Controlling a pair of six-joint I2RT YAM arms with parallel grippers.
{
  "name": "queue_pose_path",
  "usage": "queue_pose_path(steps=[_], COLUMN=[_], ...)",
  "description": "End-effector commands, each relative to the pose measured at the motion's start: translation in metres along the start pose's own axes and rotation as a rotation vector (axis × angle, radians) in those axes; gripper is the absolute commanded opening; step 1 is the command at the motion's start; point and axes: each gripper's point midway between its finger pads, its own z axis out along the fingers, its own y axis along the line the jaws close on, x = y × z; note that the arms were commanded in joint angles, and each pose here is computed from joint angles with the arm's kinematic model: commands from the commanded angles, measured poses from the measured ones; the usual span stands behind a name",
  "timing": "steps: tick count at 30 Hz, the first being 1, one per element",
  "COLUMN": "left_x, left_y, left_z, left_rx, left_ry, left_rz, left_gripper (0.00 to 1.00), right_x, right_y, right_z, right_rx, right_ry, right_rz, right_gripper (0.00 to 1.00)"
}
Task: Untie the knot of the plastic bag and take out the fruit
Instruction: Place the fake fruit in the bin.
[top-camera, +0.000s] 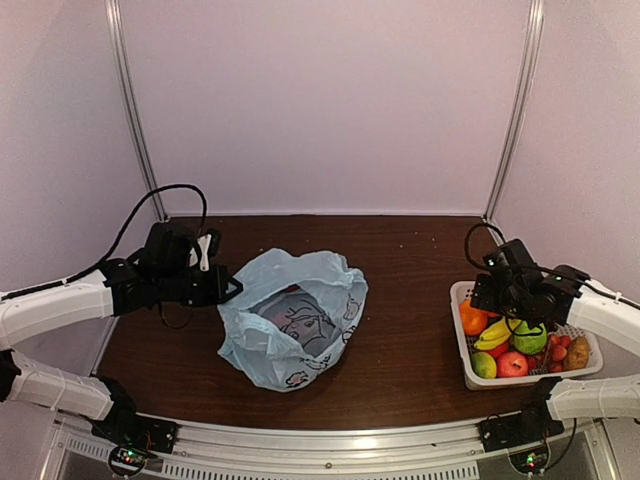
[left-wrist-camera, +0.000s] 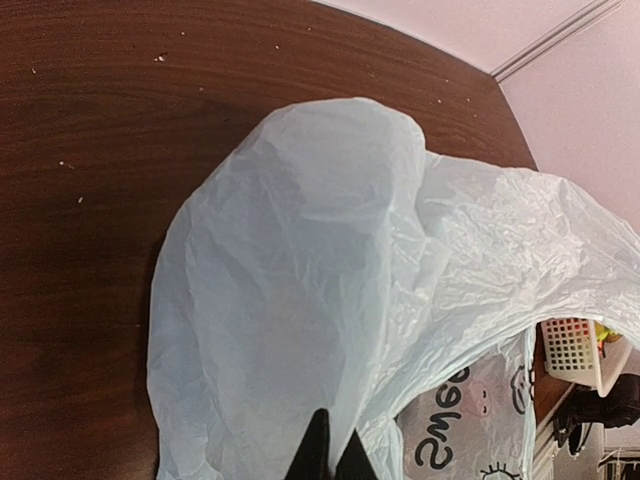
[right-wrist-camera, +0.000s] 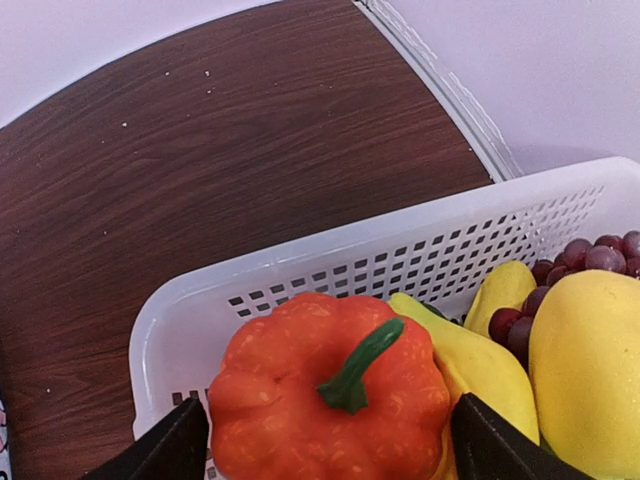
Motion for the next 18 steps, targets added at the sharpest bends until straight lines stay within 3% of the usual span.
queue_pose_path(steps=[1,7,18], left_x=[0.000,-0.001,-0.002], left_y=[0.000,-0.001,-0.007], left_z=[-0.002,-0.001,-0.001], left_rx=[0.009,0.013,0.038], left_ry=[-0.002,0.000,-0.003], left_rz=[0.021,0.023,0.046], left_gripper=[0.00,0.00,0.00], right_x=[-0.002,-0.010,-0.031], right_y=[-0.012,-0.013,-0.008], right_z=[-0.005,-0.011,-0.030], right_rx=[0.040,0.027,-0.034], right_ry=[-0.012,-0.032,-0.093], right_rz=[0.013,0.022,0.015], right_gripper=[0.91,0.99,0.99])
